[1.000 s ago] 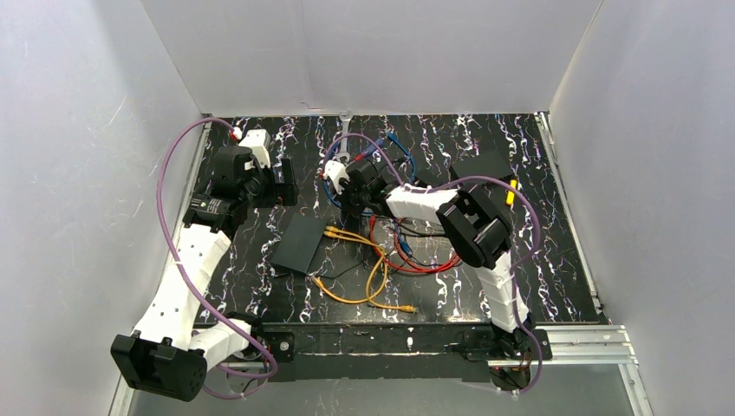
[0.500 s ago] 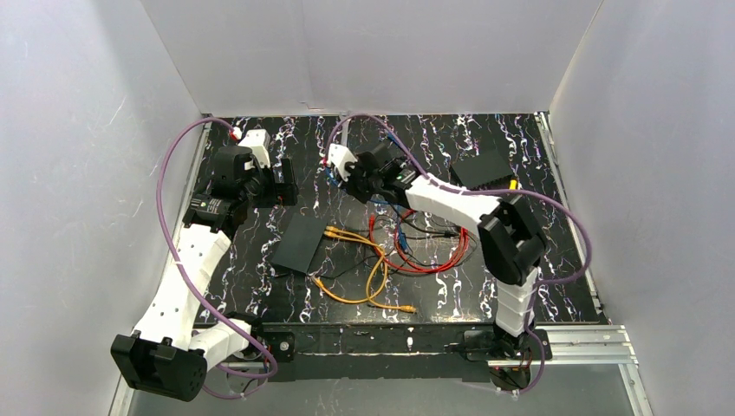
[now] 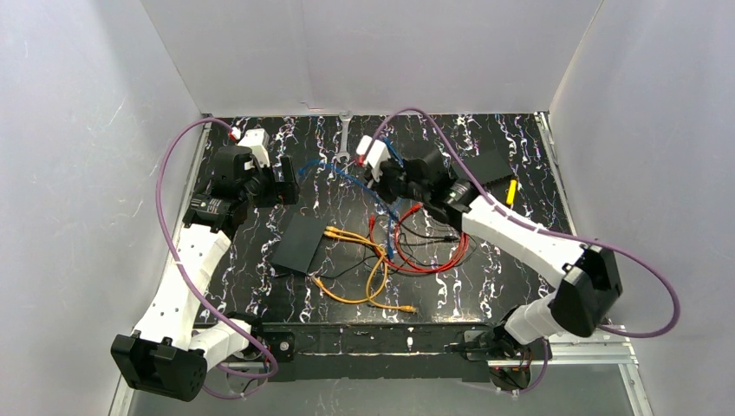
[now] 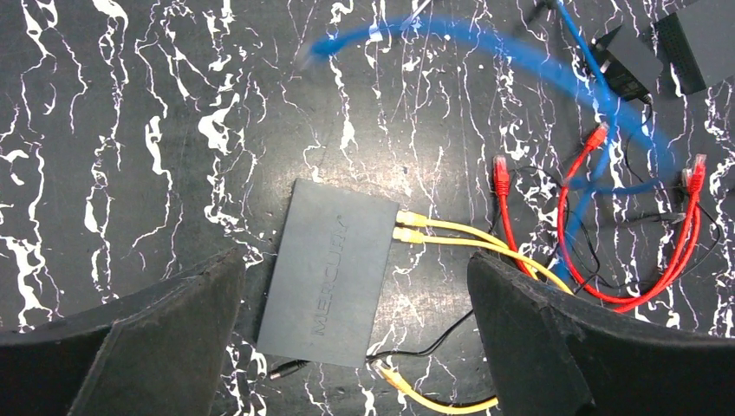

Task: Insert the plug into the switch port
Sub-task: Pick up the connector from the center of the board.

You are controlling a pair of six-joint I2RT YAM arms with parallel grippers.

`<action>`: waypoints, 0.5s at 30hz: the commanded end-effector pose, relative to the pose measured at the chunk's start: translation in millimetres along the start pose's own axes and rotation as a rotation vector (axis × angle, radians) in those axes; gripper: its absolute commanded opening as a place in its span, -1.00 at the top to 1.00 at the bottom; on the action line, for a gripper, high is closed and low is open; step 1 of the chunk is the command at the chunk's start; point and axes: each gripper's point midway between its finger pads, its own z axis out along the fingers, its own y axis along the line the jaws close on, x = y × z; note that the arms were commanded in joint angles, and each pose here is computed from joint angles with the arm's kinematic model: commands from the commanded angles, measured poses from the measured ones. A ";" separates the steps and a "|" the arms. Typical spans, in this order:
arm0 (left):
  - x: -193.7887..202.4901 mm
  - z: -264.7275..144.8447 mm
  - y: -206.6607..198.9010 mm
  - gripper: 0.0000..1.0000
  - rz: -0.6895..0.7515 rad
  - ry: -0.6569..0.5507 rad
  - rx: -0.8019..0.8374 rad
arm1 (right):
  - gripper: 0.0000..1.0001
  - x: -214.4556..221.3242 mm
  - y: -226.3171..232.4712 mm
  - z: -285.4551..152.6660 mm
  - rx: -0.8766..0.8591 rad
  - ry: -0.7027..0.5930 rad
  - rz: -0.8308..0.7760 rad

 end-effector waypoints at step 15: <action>5.9 2.0 -4.9 -0.96 -0.025 0.020 0.031 | 0.38 77.1 59.3 -41.4 -0.106 0.056 0.166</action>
